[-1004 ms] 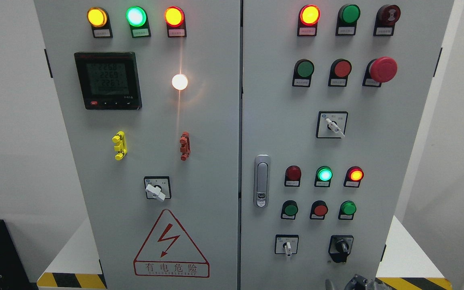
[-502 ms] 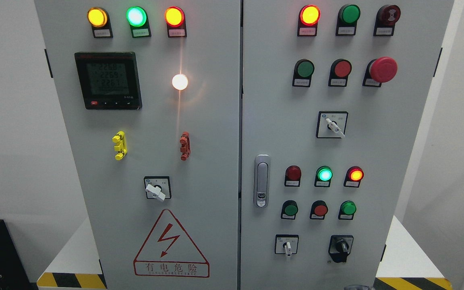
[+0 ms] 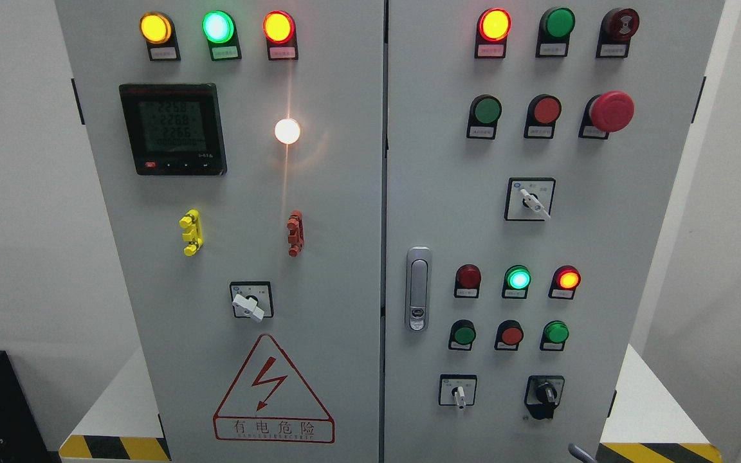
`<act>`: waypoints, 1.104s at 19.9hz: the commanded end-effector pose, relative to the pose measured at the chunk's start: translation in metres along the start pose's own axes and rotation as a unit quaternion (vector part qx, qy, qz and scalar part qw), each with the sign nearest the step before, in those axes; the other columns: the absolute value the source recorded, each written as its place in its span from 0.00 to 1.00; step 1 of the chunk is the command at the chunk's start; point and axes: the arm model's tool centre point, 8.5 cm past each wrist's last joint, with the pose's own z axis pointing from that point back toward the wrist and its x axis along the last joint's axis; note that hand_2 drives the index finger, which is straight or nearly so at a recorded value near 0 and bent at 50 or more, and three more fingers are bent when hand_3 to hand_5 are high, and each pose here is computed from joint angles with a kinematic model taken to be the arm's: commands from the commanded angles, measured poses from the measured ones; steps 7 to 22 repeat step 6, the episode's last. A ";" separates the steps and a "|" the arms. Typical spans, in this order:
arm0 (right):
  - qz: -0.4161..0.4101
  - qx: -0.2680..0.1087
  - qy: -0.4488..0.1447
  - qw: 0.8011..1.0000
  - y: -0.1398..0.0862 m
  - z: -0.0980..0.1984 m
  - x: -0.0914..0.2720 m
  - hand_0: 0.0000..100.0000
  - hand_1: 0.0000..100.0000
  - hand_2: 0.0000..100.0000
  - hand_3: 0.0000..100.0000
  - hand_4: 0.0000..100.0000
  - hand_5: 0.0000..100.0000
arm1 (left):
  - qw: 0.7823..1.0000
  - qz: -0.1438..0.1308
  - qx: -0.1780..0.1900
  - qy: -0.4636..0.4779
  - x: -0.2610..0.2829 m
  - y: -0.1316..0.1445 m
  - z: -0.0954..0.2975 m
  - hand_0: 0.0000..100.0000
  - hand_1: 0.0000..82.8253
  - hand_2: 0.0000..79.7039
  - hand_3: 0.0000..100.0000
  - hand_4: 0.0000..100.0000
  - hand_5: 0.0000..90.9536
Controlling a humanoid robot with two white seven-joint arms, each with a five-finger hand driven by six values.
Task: Flip black knob to close circuit
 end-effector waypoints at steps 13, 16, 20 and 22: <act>-0.021 0.019 -0.025 0.999 0.005 0.021 0.004 0.00 0.03 0.00 0.09 0.09 0.05 | 1.000 0.002 -0.002 -0.003 -0.005 -0.002 0.000 0.12 0.67 0.00 0.00 0.00 0.00; -0.021 0.019 -0.025 0.999 0.005 0.021 0.004 0.00 0.03 0.00 0.09 0.09 0.05 | 1.000 0.002 -0.002 -0.003 -0.005 -0.002 0.000 0.12 0.67 0.00 0.00 0.00 0.00; -0.021 0.019 -0.025 0.999 0.005 0.021 0.004 0.00 0.03 0.00 0.09 0.09 0.05 | 1.000 0.002 -0.002 -0.003 -0.005 -0.002 0.000 0.12 0.67 0.00 0.00 0.00 0.00; -0.021 0.019 -0.025 0.999 0.005 0.021 0.004 0.00 0.03 0.00 0.09 0.09 0.05 | 1.000 0.002 -0.002 -0.003 -0.005 -0.002 0.000 0.12 0.67 0.00 0.00 0.00 0.00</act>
